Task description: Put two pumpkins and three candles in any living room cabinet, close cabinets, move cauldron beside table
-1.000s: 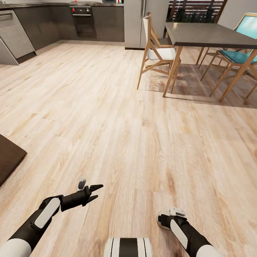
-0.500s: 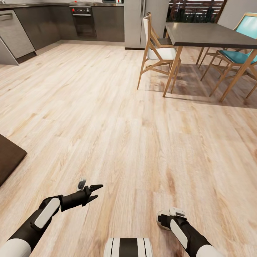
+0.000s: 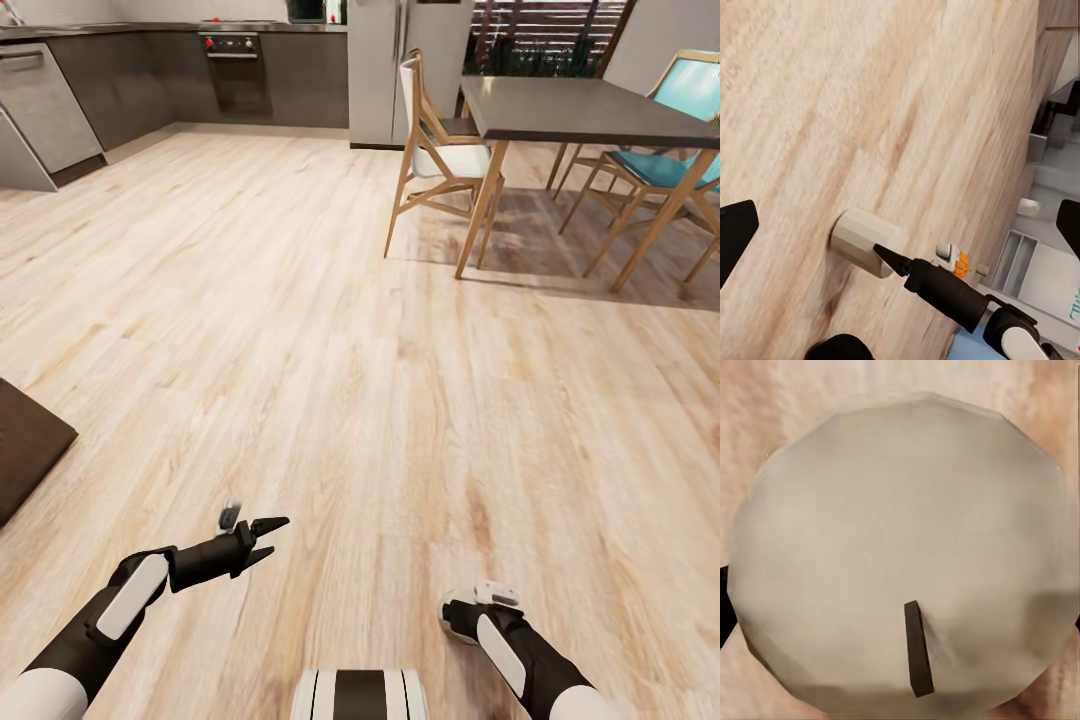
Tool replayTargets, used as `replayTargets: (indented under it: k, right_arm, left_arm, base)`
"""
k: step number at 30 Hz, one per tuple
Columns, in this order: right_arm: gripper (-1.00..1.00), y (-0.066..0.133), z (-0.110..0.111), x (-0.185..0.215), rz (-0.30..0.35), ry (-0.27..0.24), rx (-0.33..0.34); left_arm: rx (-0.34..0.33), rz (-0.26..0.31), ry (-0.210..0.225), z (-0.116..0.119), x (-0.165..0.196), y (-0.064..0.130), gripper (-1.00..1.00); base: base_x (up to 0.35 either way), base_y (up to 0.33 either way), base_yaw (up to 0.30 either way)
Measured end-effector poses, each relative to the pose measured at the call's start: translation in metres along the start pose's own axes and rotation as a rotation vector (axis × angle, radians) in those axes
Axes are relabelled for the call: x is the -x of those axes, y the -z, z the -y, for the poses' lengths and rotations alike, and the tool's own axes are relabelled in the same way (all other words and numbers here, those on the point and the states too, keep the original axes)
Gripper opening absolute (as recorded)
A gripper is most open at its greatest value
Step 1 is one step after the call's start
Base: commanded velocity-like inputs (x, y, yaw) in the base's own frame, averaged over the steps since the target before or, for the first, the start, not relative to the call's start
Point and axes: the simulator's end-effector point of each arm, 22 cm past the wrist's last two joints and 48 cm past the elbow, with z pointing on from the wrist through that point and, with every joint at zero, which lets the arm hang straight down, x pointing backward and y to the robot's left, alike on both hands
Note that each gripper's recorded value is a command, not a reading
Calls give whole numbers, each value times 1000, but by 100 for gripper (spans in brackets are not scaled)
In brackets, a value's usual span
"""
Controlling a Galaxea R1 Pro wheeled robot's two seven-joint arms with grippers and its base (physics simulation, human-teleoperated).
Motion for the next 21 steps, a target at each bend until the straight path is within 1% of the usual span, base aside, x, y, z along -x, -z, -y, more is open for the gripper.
replayTargets:
  k: [21]
  right_arm:
    - [-100, 33, -12, 42, 99, -5, 39]
  left_arm:
    - [-41, 34, -67, 43, 10, 16, 100]
  base:
    - [0, 0, 0]
